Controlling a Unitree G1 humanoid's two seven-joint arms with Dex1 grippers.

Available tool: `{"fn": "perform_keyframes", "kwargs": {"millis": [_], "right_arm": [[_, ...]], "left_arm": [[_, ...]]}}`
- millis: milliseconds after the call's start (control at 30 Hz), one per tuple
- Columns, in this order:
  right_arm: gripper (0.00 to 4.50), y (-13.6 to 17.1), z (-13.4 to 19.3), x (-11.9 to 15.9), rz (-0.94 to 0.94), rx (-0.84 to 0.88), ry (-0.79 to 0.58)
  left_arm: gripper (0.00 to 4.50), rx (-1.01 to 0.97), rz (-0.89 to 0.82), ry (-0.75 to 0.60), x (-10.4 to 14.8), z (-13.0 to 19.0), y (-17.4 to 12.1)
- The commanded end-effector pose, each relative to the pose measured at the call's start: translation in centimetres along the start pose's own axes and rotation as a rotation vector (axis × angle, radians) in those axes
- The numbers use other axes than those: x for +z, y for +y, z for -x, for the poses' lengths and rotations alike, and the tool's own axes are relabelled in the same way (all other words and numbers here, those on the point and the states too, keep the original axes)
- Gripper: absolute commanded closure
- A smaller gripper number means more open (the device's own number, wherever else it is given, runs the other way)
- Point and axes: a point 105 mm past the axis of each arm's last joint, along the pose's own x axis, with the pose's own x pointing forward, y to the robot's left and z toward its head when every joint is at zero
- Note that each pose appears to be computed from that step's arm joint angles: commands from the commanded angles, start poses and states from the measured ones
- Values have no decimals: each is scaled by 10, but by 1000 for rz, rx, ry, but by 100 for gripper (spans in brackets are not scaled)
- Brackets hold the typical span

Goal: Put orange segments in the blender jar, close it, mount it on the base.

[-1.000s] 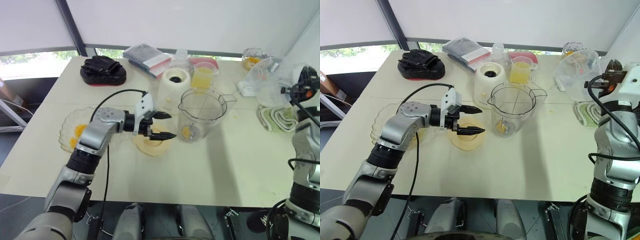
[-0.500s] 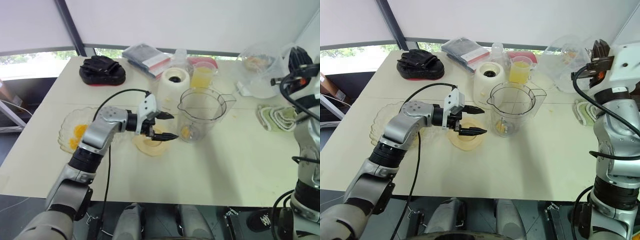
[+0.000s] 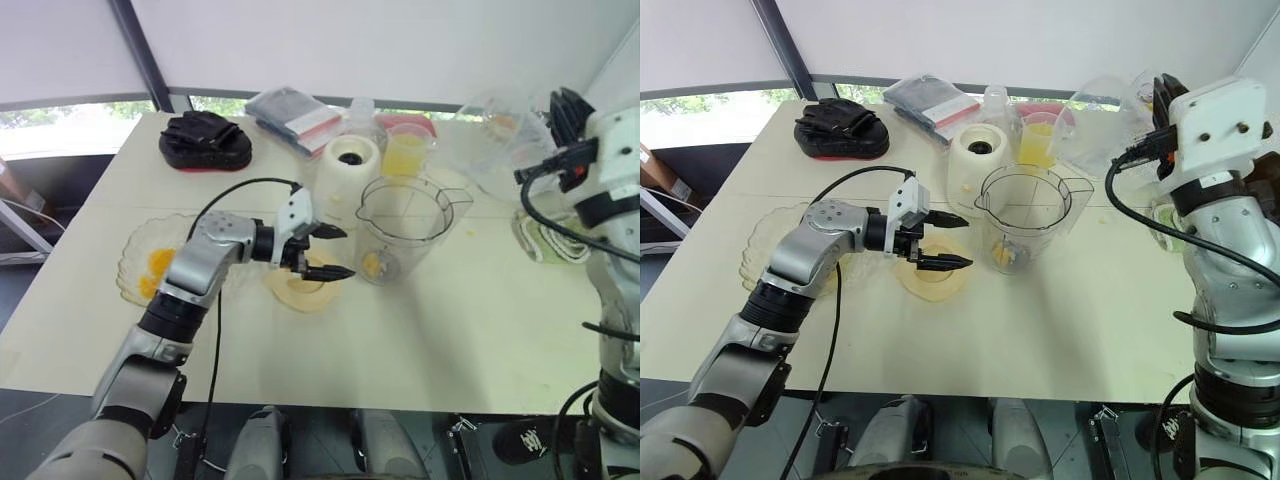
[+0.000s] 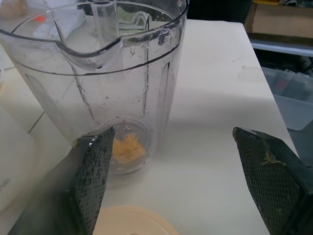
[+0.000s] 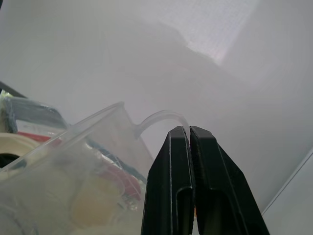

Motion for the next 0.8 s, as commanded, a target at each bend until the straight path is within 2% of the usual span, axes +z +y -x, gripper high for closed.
{"fn": "perform_keyframes", "kwargs": {"millis": [33, 567, 800], "right_arm": [[445, 2, 4, 21, 88, 19, -78], [445, 31, 6, 16, 359, 183, -90], [445, 33, 6, 15, 397, 207, -102]], "left_arm": [[48, -5, -54, -18, 13, 0, 2], [48, -2, -58, -19, 14, -1, 2], [48, 0, -54, -23, 15, -2, 2]]}}
